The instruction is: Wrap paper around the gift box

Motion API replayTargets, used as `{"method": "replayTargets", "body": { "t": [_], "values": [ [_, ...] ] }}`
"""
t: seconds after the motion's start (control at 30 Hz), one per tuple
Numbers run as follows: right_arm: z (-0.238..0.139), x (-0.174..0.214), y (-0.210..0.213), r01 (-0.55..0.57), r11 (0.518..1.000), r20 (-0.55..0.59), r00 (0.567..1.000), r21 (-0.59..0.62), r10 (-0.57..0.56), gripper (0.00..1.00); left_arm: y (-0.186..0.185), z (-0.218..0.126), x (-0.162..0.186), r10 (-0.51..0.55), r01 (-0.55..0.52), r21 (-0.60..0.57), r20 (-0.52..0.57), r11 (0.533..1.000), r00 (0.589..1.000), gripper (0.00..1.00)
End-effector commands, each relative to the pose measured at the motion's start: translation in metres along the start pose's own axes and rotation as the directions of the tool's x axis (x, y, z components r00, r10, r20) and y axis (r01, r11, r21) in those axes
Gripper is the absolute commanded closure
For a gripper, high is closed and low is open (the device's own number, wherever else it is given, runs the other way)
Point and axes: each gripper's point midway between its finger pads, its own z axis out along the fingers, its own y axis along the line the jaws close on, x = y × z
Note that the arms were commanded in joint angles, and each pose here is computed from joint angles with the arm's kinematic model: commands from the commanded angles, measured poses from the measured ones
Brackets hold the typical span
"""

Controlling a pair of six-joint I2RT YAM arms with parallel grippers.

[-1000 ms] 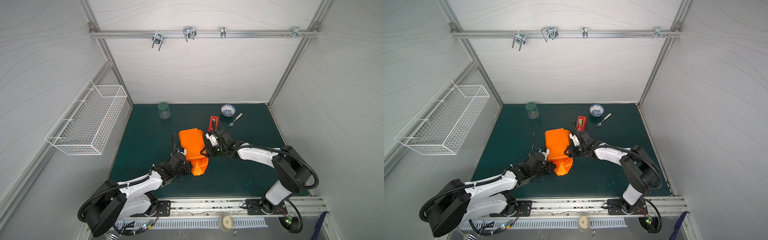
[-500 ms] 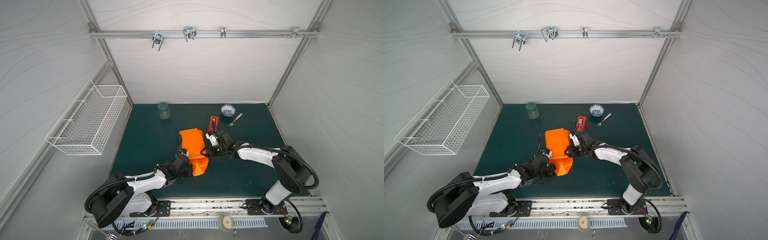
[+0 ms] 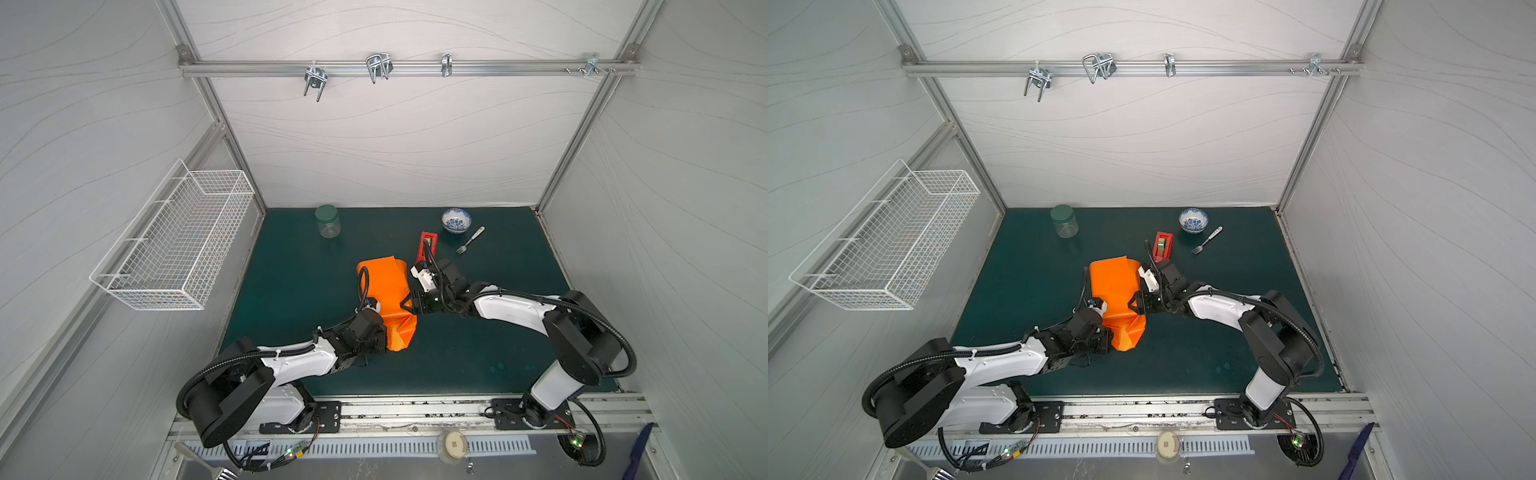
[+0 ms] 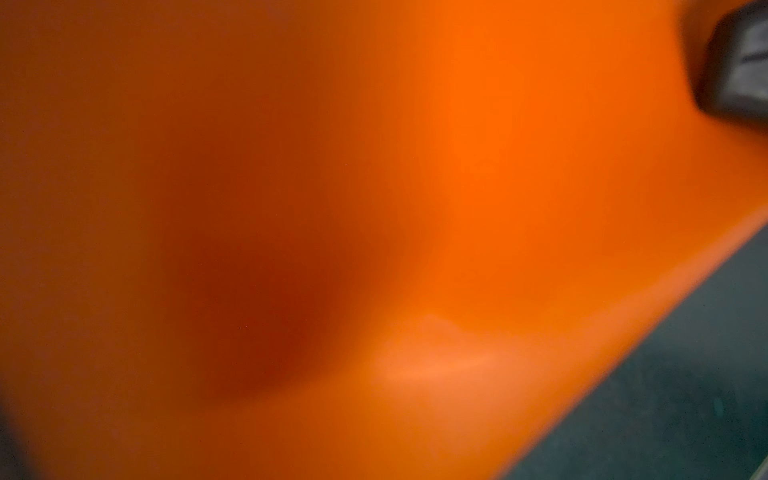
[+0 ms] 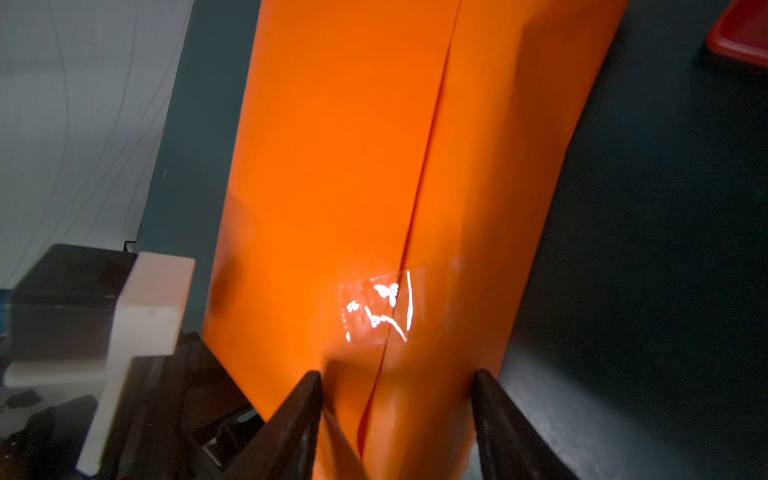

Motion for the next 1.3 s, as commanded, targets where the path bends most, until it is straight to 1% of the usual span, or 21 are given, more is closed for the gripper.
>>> {"method": "replayTargets", "body": {
  "t": [0.0, 0.3, 0.47, 0.53, 0.63, 0.73, 0.93, 1.1, 1.27],
  "values": [
    [0.006, 0.015, -0.010, -0.011, 0.999, -0.059, 0.998, 0.038, 0.013, 0.42, -0.005, 0.001, -0.013, 0.015, -0.014, -0.010, 0.040, 1.000, 0.999, 0.88],
    [0.008, 0.016, -0.010, -0.012, 0.999, -0.063, 0.998, 0.037, 0.014, 0.42, 0.005, 0.007, -0.003, 0.001, 0.000, -0.044, 0.013, 0.999, 1.000, 0.86],
    [0.008, 0.016, -0.011, -0.014, 0.999, -0.062, 0.998, 0.037, 0.016, 0.42, 0.010, 0.003, -0.005, -0.004, 0.007, -0.066, 0.037, 0.998, 0.999, 0.85],
    [0.008, 0.017, -0.011, -0.014, 0.999, -0.064, 0.998, 0.036, 0.016, 0.42, 0.012, 0.002, -0.008, -0.012, 0.016, -0.077, 0.053, 0.997, 0.999, 0.83],
    [0.008, 0.017, -0.012, -0.015, 0.999, -0.064, 0.998, 0.036, 0.017, 0.42, 0.008, 0.000, -0.013, -0.025, 0.030, -0.066, 0.064, 0.997, 0.998, 0.83],
    [0.008, 0.018, -0.011, -0.015, 0.999, -0.066, 0.998, 0.035, 0.017, 0.42, 0.006, -0.005, -0.016, -0.032, 0.036, -0.051, 0.079, 0.998, 0.996, 0.86],
    [0.008, 0.018, -0.011, -0.012, 0.999, -0.064, 0.998, 0.037, 0.014, 0.42, 0.010, -0.007, -0.024, -0.025, 0.034, -0.069, 0.131, 0.997, 0.991, 0.90],
    [0.007, 0.019, -0.012, -0.013, 0.999, -0.067, 0.998, 0.038, 0.015, 0.42, 0.002, 0.002, -0.028, -0.015, 0.022, -0.062, 0.111, 0.998, 0.994, 0.92],
    [0.006, 0.019, -0.013, -0.011, 0.999, -0.063, 0.998, 0.043, 0.014, 0.42, 0.009, 0.004, -0.018, -0.008, 0.016, -0.088, 0.092, 0.996, 0.996, 0.91]
  ]
}}
